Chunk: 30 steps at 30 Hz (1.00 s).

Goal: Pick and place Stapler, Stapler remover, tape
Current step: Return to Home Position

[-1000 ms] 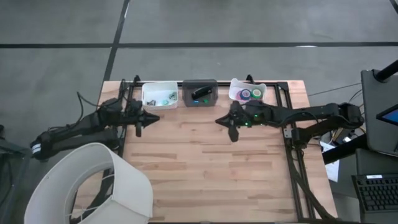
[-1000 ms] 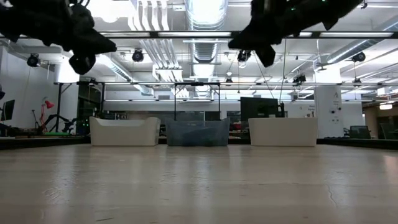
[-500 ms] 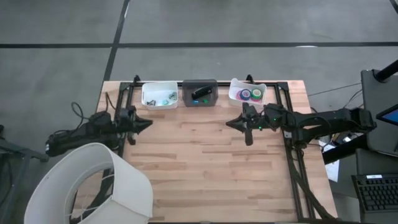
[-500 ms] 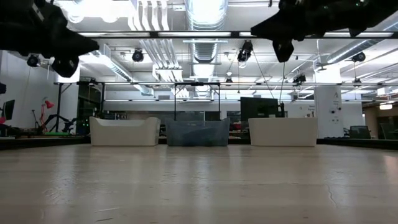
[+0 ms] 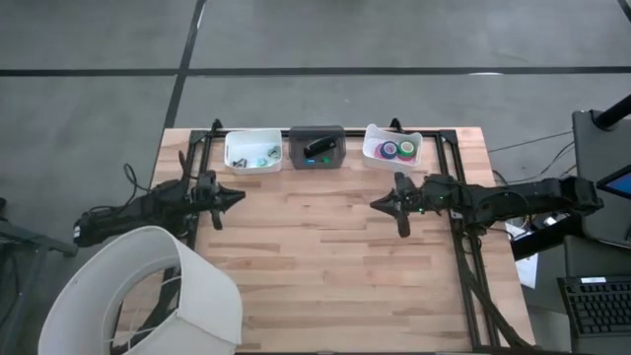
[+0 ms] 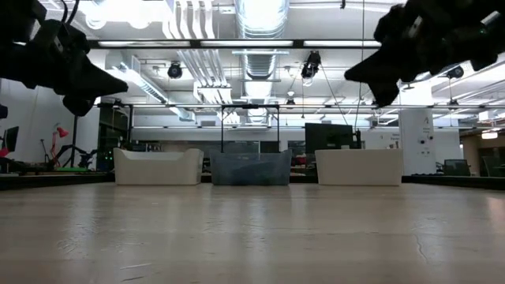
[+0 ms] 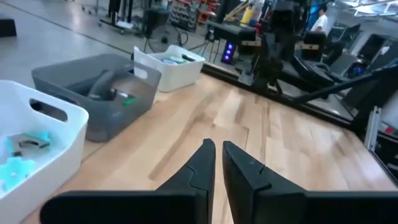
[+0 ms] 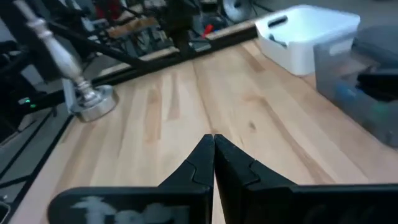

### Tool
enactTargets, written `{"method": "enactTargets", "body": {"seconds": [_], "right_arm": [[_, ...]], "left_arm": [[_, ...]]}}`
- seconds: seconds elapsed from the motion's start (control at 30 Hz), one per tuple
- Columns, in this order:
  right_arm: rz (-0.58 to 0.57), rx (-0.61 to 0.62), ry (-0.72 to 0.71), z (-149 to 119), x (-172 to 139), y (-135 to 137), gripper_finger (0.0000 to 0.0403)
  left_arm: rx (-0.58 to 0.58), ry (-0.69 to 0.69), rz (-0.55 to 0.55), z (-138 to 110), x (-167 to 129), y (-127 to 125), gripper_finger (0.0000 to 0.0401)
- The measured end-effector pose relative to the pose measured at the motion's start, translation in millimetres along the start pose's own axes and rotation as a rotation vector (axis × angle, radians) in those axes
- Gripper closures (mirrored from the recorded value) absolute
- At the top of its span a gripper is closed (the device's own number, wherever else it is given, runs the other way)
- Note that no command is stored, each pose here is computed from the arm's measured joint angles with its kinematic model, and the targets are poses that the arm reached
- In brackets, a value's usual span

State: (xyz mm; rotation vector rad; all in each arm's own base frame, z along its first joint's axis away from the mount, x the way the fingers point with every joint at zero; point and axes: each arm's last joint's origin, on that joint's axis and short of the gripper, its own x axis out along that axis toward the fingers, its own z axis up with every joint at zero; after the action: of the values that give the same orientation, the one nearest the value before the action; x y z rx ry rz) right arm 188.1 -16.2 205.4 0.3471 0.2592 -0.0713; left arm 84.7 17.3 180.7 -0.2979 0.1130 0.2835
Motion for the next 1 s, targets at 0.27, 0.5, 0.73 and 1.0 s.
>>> {"method": "enactTargets", "body": {"seconds": [0.27, 0.5, 0.73, 1.0], "right_arm": [[0.020, -0.046, -0.134, -18.9, -34.3, -4.7, 0.0394], [0.068, -0.053, -0.286, -40.1, -57.3, -10.2, 0.0394], [0.094, -0.015, -0.334, -48.2, -71.1, -11.9, 0.0394], [0.104, -0.017, -0.362, -47.0, -74.8, -11.2, 0.0394]], "left_arm": [[-0.006, -0.016, -0.008, 1.7, -0.1, -0.6, 0.0362], [-0.020, -0.061, 0.051, 3.2, 0.6, 1.0, 0.0369], [-0.123, -0.031, 0.059, -3.4, 3.2, 2.7, 0.0363], [-0.123, -0.016, 0.065, -4.9, 3.7, 3.1, 0.0367]]}}
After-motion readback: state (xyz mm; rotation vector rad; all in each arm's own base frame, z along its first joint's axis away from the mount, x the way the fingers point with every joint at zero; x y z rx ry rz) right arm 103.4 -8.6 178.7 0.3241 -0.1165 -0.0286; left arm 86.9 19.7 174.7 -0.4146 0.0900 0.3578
